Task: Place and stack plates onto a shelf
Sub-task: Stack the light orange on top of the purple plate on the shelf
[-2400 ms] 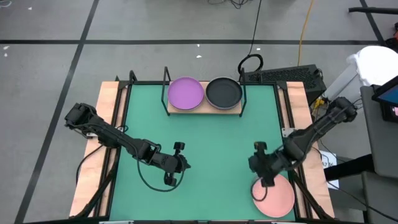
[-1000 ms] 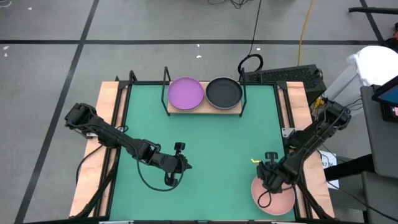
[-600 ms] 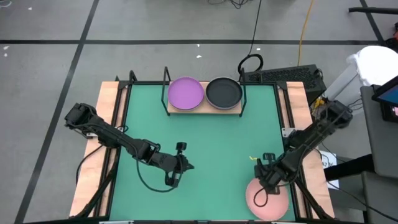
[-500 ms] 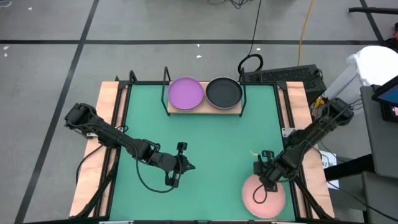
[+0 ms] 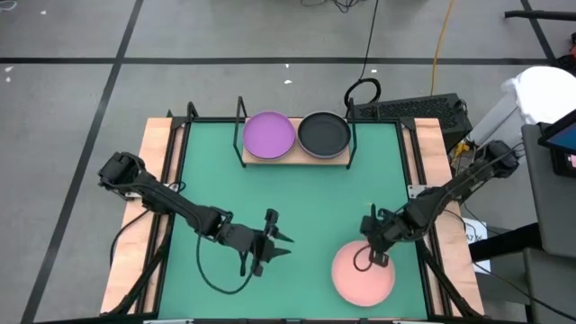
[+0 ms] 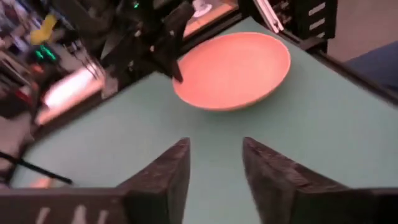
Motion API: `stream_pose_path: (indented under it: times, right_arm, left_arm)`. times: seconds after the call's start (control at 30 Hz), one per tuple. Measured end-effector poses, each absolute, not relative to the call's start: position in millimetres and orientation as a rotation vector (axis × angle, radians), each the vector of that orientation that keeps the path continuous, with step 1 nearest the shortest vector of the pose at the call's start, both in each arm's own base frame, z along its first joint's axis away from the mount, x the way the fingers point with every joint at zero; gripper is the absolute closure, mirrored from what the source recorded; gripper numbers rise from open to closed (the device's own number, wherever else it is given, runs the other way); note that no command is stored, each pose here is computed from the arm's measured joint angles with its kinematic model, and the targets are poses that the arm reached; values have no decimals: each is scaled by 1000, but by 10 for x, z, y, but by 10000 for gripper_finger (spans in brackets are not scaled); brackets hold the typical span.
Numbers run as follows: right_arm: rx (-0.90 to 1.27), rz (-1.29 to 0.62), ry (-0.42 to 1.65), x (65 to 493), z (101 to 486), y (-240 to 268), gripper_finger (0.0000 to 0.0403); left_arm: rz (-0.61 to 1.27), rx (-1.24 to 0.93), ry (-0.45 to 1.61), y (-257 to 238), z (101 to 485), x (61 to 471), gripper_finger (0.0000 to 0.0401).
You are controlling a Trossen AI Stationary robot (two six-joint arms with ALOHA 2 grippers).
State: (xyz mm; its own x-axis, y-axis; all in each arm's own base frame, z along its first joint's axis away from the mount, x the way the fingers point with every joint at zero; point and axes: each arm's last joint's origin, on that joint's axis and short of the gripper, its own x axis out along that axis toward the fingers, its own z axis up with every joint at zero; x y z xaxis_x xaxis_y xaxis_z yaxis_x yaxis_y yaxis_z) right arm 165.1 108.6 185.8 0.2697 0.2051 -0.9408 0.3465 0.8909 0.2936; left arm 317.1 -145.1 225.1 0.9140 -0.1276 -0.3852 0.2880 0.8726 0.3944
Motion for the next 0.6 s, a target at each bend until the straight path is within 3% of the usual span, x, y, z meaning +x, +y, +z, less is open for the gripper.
stream_pose_path:
  times: [0.27,0.6]
  right_arm:
    - [505,-64,1200,1798,1943,899,402]
    - [499,-47,1154,1923,1968,658,402]
  left_arm:
    - [-253,617,342,-1497,2109,3248,171]
    - [-268,766,275,-1570,1922,3398,160]
